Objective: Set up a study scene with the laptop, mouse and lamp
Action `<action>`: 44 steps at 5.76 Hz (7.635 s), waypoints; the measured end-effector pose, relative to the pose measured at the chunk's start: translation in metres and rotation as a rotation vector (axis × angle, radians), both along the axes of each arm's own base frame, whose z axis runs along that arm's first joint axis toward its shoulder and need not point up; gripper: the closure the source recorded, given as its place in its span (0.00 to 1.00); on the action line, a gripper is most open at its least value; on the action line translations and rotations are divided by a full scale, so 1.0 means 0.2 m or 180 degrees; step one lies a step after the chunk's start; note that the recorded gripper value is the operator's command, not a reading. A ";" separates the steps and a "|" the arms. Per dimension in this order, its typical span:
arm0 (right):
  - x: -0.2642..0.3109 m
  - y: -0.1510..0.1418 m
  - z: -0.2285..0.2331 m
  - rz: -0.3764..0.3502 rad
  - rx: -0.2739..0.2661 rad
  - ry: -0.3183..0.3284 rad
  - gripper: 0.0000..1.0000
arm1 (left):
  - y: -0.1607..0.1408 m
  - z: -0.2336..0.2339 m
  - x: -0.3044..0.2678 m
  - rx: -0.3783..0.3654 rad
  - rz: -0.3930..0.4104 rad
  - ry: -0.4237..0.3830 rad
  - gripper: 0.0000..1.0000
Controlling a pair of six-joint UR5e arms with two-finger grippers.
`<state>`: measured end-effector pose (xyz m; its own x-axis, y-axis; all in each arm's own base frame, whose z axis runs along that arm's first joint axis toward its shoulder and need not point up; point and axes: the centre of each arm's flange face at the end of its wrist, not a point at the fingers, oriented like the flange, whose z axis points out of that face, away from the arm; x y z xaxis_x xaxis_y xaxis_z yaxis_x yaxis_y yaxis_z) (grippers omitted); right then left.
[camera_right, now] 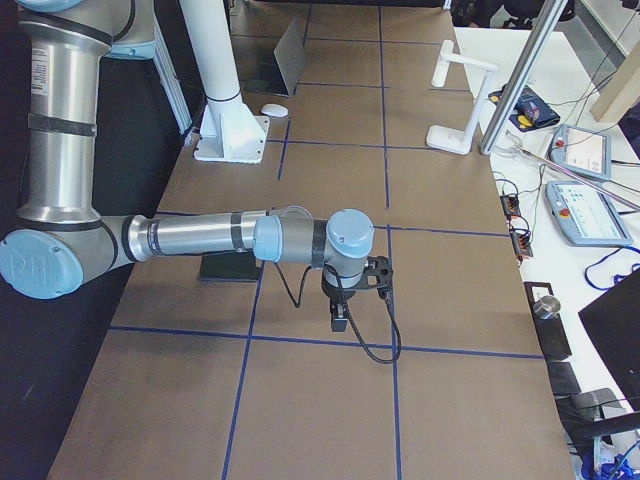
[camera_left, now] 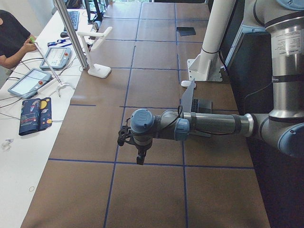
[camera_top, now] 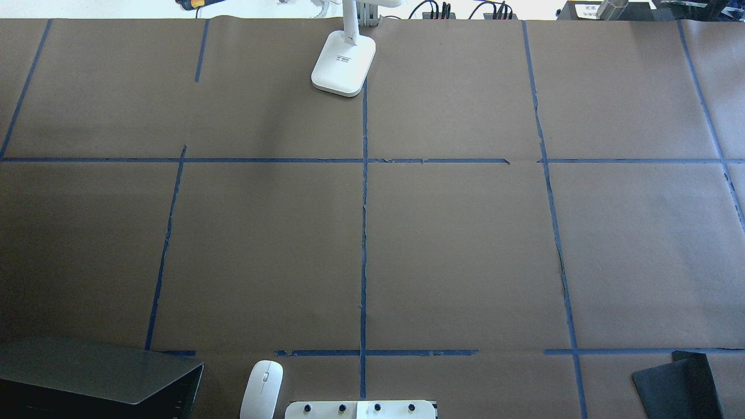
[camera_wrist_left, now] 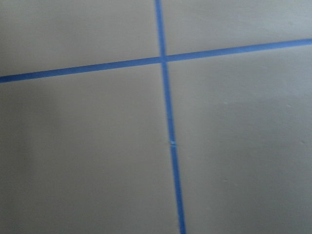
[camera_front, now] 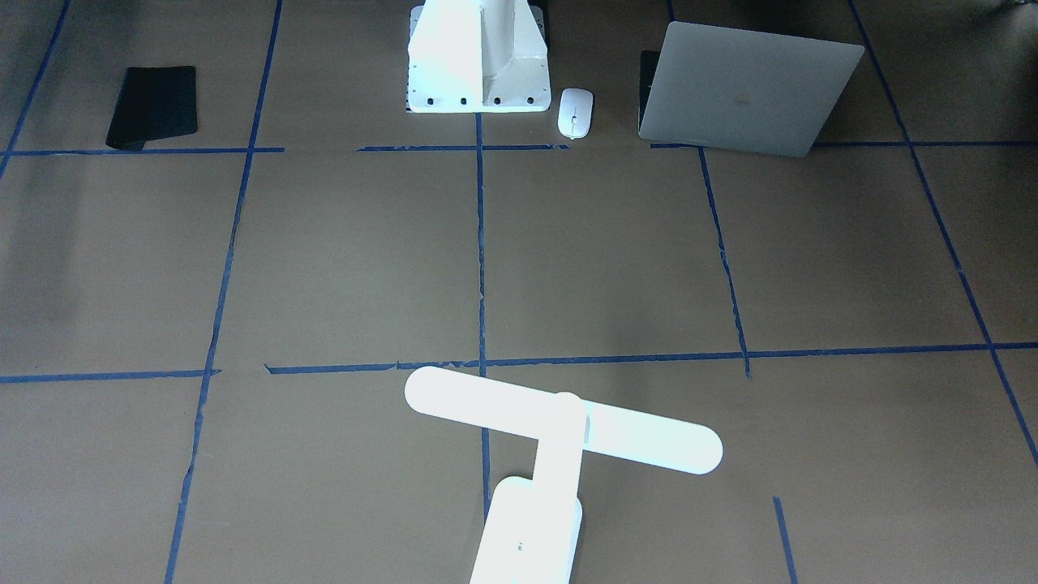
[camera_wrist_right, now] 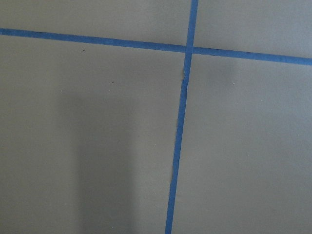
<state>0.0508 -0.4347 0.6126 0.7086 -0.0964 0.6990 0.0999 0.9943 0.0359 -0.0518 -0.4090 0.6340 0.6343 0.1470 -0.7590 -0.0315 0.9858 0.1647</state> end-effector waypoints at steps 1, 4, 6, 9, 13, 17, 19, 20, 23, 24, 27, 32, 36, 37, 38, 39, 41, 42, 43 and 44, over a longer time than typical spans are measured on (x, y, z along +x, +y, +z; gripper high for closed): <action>0.00 0.00 0.00 -0.0002 -0.0003 0.0001 0.00 | 0.07 -0.03 0.05 -0.0119 -0.0220 0.0151 0.00; 0.00 0.00 0.01 -0.0027 0.0015 0.0000 0.00 | 0.17 -0.34 0.39 -0.0970 -0.0597 0.0369 0.00; -0.01 0.00 0.01 -0.0033 0.0018 -0.0016 0.00 | 0.29 -0.62 0.60 -0.1408 -0.0675 0.0444 0.00; -0.06 0.00 0.01 -0.0093 -0.0010 -0.0058 0.00 | 0.52 -0.99 0.81 -0.2458 -0.1104 0.0469 0.00; -0.10 -0.01 0.01 -0.0146 -0.0016 -0.0055 0.00 | 0.78 -1.23 1.05 -0.3229 -0.1738 0.0142 0.00; -0.10 0.00 0.02 -0.0138 -0.0045 -0.0055 0.00 | 0.96 -1.29 1.21 -0.3546 -0.1953 -0.0144 0.00; -0.10 0.01 0.03 -0.0136 -0.0057 -0.0056 0.00 | 0.98 -1.28 1.24 -0.3656 -0.2212 -0.0196 0.00; -0.10 0.01 0.03 -0.0135 -0.0060 -0.0057 0.00 | 1.00 -1.27 1.28 -0.3662 -0.2299 -0.0239 0.04; -0.10 0.01 0.04 -0.0137 -0.0066 -0.0054 0.00 | 1.08 -1.25 1.40 -0.3686 -0.2419 -0.0364 0.65; -0.10 0.01 0.04 -0.0137 -0.0073 -0.0054 0.00 | 1.08 -1.26 1.41 -0.3697 -0.2443 -0.0358 0.92; -0.10 0.02 0.05 -0.0138 -0.0090 -0.0057 0.00 | 0.98 -1.31 1.36 -0.3715 -0.2621 -0.0121 1.00; -0.11 0.01 0.03 -0.0138 -0.0064 -0.0089 0.00 | 0.54 -1.46 1.15 -0.3135 -0.2957 0.0402 1.00; -0.11 0.00 0.07 -0.0145 -0.0113 -0.0107 0.00 | 0.01 -1.90 1.61 -0.2934 -0.3093 0.0574 1.00; -0.11 0.00 0.09 -0.0145 -0.0138 -0.0108 0.00 | -0.14 -2.09 1.73 -0.2898 -0.3121 0.0632 1.00; -0.11 0.00 0.11 -0.0147 -0.0158 -0.0108 0.00 | -0.26 -2.28 1.84 -0.2885 -0.3126 0.0682 1.00; -0.11 0.00 0.12 -0.0150 -0.0173 -0.0108 0.00 | -0.38 -2.45 1.96 -0.2897 -0.3133 0.0728 1.00; -0.12 0.00 0.14 -0.0152 -0.0196 -0.0106 0.00 | -0.58 -2.72 2.23 -0.3087 -0.3384 0.0790 1.00; -0.12 0.00 0.15 -0.0152 -0.0202 -0.0106 0.00 | -0.60 -2.84 2.37 -0.3218 -0.3531 0.0838 1.00; -0.12 -0.01 0.15 -0.0151 -0.0204 -0.0106 0.00 | -0.61 -2.96 2.50 -0.3338 -0.3663 0.0865 1.00; -0.12 -0.03 0.15 -0.0149 -0.0205 -0.0106 0.00 | -0.63 -3.03 2.61 -0.3443 -0.3775 0.0895 1.00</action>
<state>0.0272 -0.4410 0.6428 0.6807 -0.0831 0.7278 0.1462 0.9890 -0.0239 0.4695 -0.5358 0.0287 -0.1712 -0.9438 -0.2829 0.6964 0.0871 -0.7123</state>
